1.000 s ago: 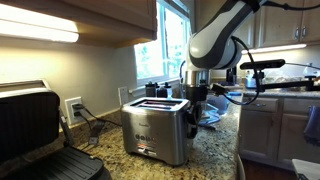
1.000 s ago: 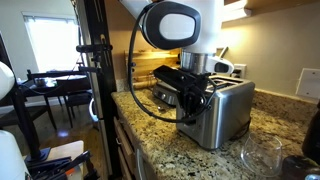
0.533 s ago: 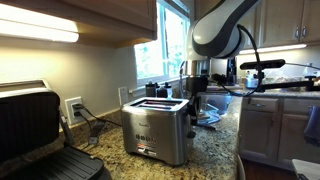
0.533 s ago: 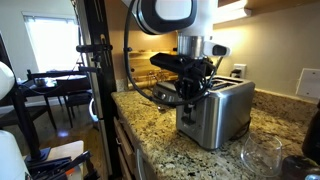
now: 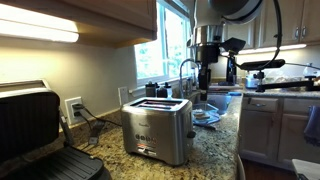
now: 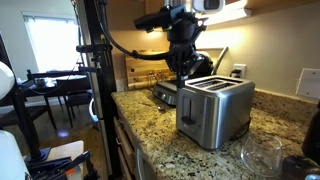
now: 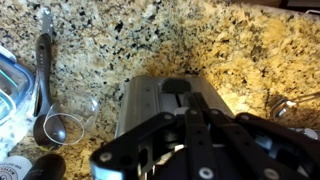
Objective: Press down on the toaster press handle
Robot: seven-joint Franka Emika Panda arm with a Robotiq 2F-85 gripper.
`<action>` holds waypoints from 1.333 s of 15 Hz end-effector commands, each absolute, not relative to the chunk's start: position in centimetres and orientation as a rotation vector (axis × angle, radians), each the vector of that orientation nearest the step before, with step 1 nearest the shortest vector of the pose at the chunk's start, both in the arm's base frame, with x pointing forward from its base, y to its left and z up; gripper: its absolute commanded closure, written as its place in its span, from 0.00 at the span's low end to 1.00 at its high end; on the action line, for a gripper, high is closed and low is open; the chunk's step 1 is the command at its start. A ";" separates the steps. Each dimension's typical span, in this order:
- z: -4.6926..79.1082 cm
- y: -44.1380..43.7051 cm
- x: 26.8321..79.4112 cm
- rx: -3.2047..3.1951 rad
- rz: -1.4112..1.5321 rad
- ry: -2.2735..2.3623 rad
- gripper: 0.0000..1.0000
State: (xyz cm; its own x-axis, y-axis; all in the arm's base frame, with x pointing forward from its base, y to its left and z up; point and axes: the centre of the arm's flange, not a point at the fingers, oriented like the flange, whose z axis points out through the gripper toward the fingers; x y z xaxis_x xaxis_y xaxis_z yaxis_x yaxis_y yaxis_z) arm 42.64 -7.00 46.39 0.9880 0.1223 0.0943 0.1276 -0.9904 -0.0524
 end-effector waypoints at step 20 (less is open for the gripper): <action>49.1 -9.0 39.5 -3.116 -0.113 -0.162 0.00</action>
State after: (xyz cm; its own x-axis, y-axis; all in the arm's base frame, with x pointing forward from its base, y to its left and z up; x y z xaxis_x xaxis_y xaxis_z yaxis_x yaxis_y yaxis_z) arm 39.46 -9.03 49.10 0.9920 0.1029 0.0734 0.1043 -0.9944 -0.0158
